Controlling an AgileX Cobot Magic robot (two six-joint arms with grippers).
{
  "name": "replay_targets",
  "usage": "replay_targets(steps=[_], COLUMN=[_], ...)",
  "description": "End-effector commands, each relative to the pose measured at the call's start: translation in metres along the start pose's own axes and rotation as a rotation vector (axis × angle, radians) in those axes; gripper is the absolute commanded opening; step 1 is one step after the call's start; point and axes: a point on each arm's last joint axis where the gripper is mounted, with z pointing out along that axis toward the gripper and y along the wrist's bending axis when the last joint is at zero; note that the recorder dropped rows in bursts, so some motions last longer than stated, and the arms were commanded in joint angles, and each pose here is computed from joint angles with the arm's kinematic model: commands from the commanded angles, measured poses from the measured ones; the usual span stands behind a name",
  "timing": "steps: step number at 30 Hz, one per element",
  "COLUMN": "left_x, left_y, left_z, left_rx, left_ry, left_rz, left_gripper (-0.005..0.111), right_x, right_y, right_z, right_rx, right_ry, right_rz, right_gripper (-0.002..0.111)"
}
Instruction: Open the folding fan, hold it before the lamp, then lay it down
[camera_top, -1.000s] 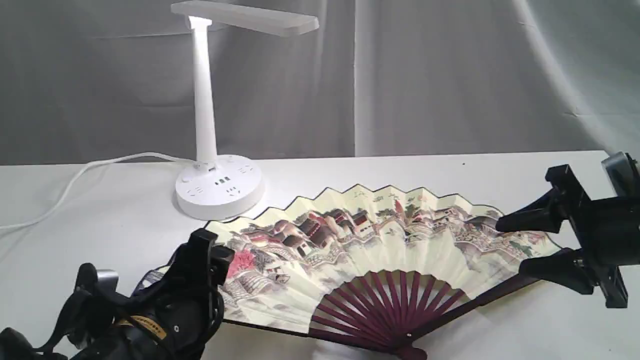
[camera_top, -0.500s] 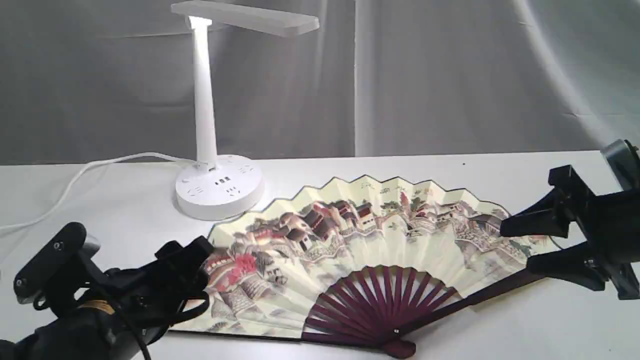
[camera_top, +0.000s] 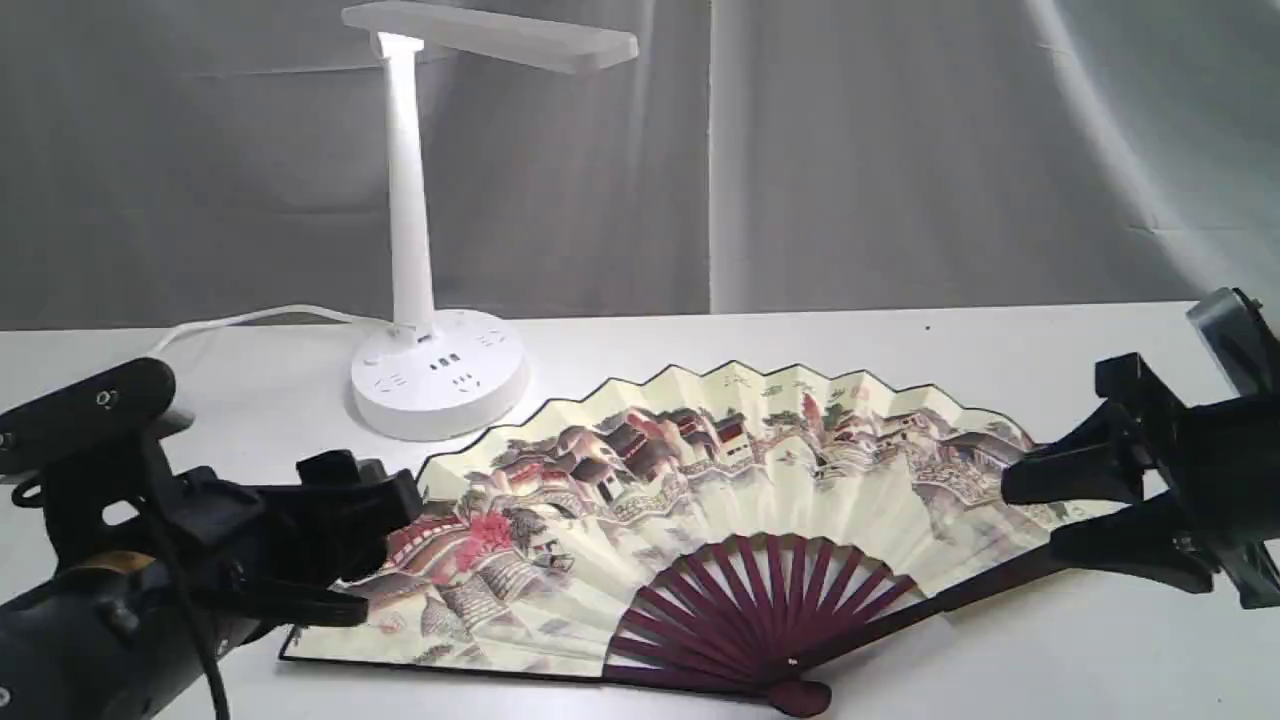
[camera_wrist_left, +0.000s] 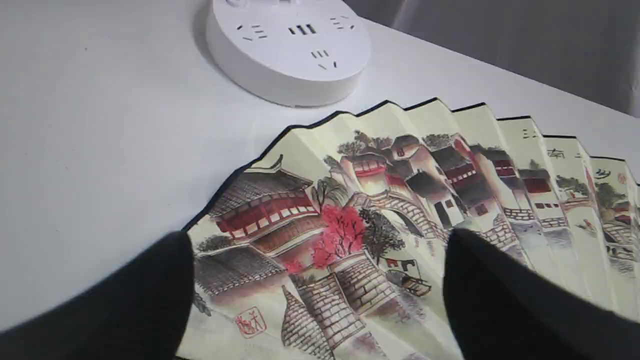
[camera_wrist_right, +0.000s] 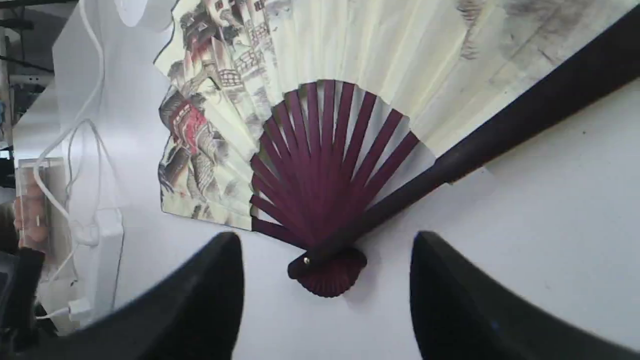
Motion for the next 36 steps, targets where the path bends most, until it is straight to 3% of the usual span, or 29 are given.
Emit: replay_targets(steps=[1,5,11,13,16,20,26,32,36], left_x=[-0.003,0.005,0.006,0.001,-0.008,-0.021,-0.045,-0.073,-0.089], left_y=[0.0,-0.004,-0.015,-0.017,-0.009,0.009,0.047,0.081,0.093], left_z=[-0.006,-0.008,-0.008,-0.006,-0.001,0.004,0.008,0.007,0.003], left_rx=[-0.002,0.033,0.139,0.185,0.218,0.265,0.201,0.009,-0.107], left_ry=[0.025,0.127,0.242,0.306,0.377,0.477,0.555,0.613,0.637], left_rz=[-0.058,-0.096,0.036,0.025,-0.023,0.033,0.03,0.07,0.113], left_gripper=[0.067,0.057,0.04,0.032,0.018,0.0,0.0,0.0,0.0], right_x=[0.005,0.009,0.014,0.015,0.016,0.016,0.022,0.024,0.012], right_y=[0.011,0.028,0.035,0.035,0.035,0.036,0.042,0.045,0.052], right_z=[0.001,0.003,-0.001,-0.004,-0.006,-0.008,0.006,0.013,0.001], right_rx=[0.045,0.123,0.236,0.256,0.274,0.297,0.386,0.52,0.658], right_ry=[0.02,0.017,0.021,0.017,0.021,0.022,0.064,0.079,0.07], right_rz=[-0.1,-0.216,-0.276,-0.278,-0.286,-0.306,-0.421,-0.454,-0.417], right_gripper=[0.049,0.045,0.039,0.037,0.033,0.026,0.011,0.01,0.01])
